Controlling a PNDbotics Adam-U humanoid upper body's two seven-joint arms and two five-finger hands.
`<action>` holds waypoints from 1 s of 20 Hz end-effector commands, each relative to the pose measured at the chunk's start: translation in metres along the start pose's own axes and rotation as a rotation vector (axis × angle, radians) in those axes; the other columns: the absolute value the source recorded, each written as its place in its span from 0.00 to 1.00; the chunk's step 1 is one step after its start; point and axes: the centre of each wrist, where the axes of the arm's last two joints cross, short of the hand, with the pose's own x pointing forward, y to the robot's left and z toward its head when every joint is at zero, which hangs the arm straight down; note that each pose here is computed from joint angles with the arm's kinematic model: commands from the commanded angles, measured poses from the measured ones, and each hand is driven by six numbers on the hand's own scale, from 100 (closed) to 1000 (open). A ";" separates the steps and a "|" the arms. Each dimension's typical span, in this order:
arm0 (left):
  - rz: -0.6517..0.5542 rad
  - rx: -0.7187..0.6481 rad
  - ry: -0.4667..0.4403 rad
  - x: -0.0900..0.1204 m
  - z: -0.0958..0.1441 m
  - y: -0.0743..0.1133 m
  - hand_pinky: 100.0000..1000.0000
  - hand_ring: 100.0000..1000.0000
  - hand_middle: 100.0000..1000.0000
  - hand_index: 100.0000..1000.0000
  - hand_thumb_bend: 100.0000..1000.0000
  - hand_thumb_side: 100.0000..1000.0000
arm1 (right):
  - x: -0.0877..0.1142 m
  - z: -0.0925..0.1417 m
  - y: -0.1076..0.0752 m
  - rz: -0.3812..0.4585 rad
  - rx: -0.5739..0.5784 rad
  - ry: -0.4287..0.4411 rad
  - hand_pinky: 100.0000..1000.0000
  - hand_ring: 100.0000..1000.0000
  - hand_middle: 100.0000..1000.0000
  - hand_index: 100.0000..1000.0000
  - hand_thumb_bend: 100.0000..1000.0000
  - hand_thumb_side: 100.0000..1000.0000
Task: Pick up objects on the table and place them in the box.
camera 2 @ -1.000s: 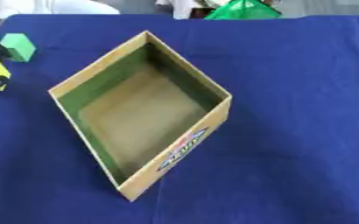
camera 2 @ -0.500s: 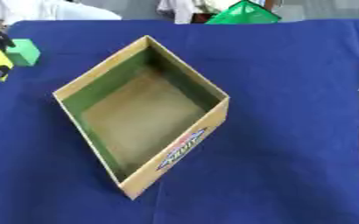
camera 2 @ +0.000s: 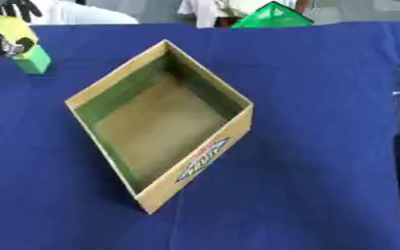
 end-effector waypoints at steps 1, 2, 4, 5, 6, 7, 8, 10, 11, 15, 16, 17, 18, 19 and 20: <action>-0.034 0.054 -0.088 0.026 -0.007 0.026 0.57 0.56 0.59 0.81 0.09 0.00 | 0.009 -0.003 0.001 -0.008 0.001 -0.034 0.78 0.81 0.67 0.80 0.10 1.00; -0.038 0.060 -0.118 0.035 -0.011 0.029 0.57 0.56 0.59 0.81 0.09 0.00 | 0.010 -0.003 0.002 -0.010 0.003 -0.033 0.78 0.81 0.67 0.80 0.10 1.00; -0.049 0.073 -0.183 0.056 -0.020 0.035 0.56 0.56 0.58 0.80 0.08 0.00 | 0.011 -0.002 0.004 -0.016 0.007 -0.033 0.78 0.81 0.67 0.80 0.10 1.00; -0.050 0.078 -0.209 0.065 -0.024 0.037 0.56 0.56 0.58 0.80 0.08 0.00 | 0.011 -0.002 0.005 -0.019 0.009 -0.033 0.78 0.81 0.67 0.80 0.10 1.00; -0.050 0.082 -0.233 0.074 -0.028 0.039 0.56 0.56 0.58 0.80 0.08 0.00 | 0.012 -0.002 0.006 -0.021 0.011 -0.032 0.78 0.81 0.67 0.80 0.10 1.00; -0.047 0.088 -0.258 0.082 -0.031 0.040 0.56 0.55 0.57 0.80 0.07 0.00 | 0.012 -0.002 0.006 -0.024 0.013 -0.032 0.78 0.81 0.67 0.80 0.10 1.00; -0.041 0.093 -0.281 0.090 -0.035 0.040 0.55 0.55 0.57 0.80 0.07 0.00 | 0.013 -0.001 0.007 -0.025 0.014 -0.031 0.78 0.81 0.67 0.80 0.10 1.00; -0.028 0.107 -0.328 0.107 -0.041 0.041 0.55 0.55 0.56 0.80 0.06 0.00 | 0.013 -0.001 0.007 -0.028 0.015 -0.029 0.78 0.81 0.67 0.80 0.10 1.00; -0.020 0.114 -0.353 0.115 -0.044 0.041 0.55 0.54 0.56 0.80 0.05 0.00 | 0.013 -0.001 0.008 -0.029 0.015 -0.029 0.78 0.81 0.67 0.80 0.10 1.00; 0.011 0.130 -0.449 0.151 -0.053 0.036 0.54 0.53 0.55 0.79 0.04 0.00 | 0.014 0.000 0.008 -0.032 0.012 -0.026 0.78 0.81 0.67 0.80 0.10 1.00; 0.025 0.134 -0.472 0.160 -0.055 0.032 0.53 0.53 0.54 0.79 0.03 0.00 | 0.014 0.000 0.008 -0.032 0.011 -0.026 0.78 0.81 0.67 0.80 0.10 1.00; 0.038 0.136 -0.490 0.168 -0.057 0.029 0.53 0.52 0.53 0.79 0.03 0.00 | 0.014 0.000 0.008 -0.034 0.009 -0.025 0.78 0.81 0.67 0.80 0.10 1.00; 0.051 0.136 -0.507 0.176 -0.058 0.023 0.52 0.52 0.53 0.78 0.03 0.00 | 0.014 0.000 0.008 -0.035 0.007 -0.025 0.78 0.81 0.67 0.80 0.10 1.00; 0.069 0.134 -0.522 0.184 -0.060 0.017 0.52 0.52 0.52 0.78 0.02 0.00 | 0.014 0.000 0.008 -0.036 0.006 -0.026 0.78 0.81 0.67 0.80 0.10 1.00; 0.088 0.132 -0.533 0.191 -0.061 0.010 0.51 0.51 0.52 0.78 0.01 0.00 | 0.014 0.000 0.009 -0.037 0.005 -0.026 0.78 0.81 0.67 0.80 0.10 1.00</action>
